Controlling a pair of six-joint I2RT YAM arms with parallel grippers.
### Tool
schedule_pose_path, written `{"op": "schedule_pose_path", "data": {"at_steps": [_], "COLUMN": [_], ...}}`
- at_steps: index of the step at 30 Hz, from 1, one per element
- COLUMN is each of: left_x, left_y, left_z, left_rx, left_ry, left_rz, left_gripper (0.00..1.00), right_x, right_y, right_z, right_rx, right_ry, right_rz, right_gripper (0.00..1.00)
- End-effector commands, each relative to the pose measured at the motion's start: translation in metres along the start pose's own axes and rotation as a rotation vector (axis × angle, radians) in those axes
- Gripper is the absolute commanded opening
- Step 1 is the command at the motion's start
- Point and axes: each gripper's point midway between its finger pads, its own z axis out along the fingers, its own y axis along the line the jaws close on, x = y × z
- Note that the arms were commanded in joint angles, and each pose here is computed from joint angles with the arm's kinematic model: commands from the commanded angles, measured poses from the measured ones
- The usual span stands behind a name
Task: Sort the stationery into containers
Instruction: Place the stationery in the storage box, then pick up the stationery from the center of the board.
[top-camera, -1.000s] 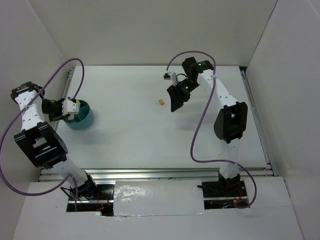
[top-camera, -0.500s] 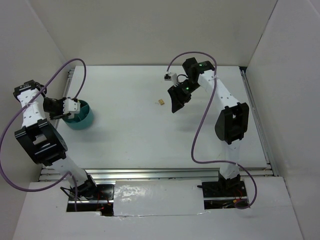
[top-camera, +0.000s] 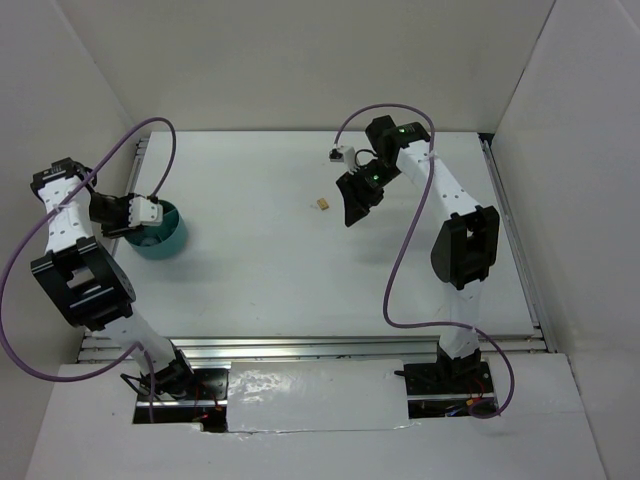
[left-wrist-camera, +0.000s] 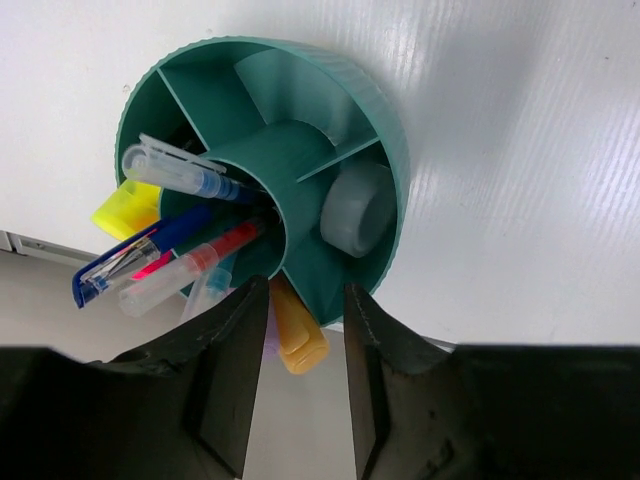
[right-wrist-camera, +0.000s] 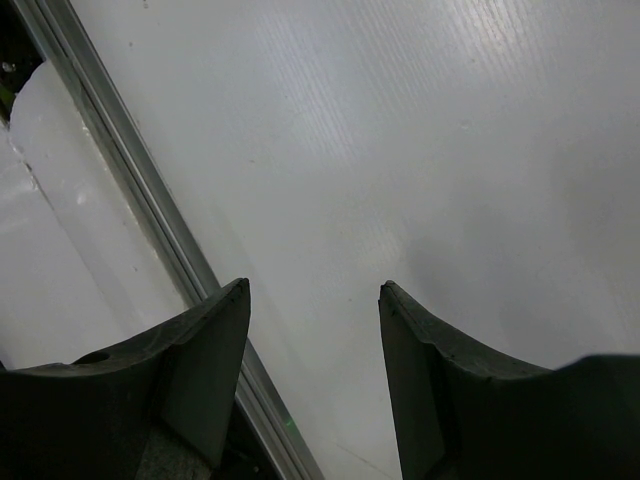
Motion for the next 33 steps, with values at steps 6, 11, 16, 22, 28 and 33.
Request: {"op": "schedule_pose_path", "data": {"at_steps": [6, 11, 16, 22, 28, 33], "left_x": [-0.010, -0.033, -0.096, -0.185, -0.226, -0.234], "left_y": [0.005, 0.027, 0.064, 0.090, 0.099, 0.100], "left_z": [0.000, -0.028, -0.073, -0.082, -0.091, -0.082], "left_rx": [0.000, -0.111, -0.304, -0.489, -0.609, -0.539], "left_ry": [-0.038, -0.099, -0.251, -0.391, -0.554, -0.632], "left_rz": [0.145, 0.147, 0.075, -0.101, -0.411, -0.668], "left_gripper": [0.50, 0.47, 0.46, 0.54, 0.65, 0.71], "right_x": [-0.004, -0.009, -0.027, -0.068, -0.109, -0.114], "right_y": [0.011, 0.007, -0.015, -0.044, -0.070, -0.090], "right_z": [-0.017, -0.018, -0.019, -0.018, 0.004, 0.060], "right_rx": [0.018, 0.045, 0.163, 0.341, 0.504, 0.542], "right_ry": [-0.033, -0.046, -0.100, -0.211, -0.320, -0.282], "right_rz": [-0.017, -0.009, 0.067, 0.148, 0.243, 0.288], "right_gripper": [0.61, 0.61, 0.58, 0.58, 0.76, 0.77]}}
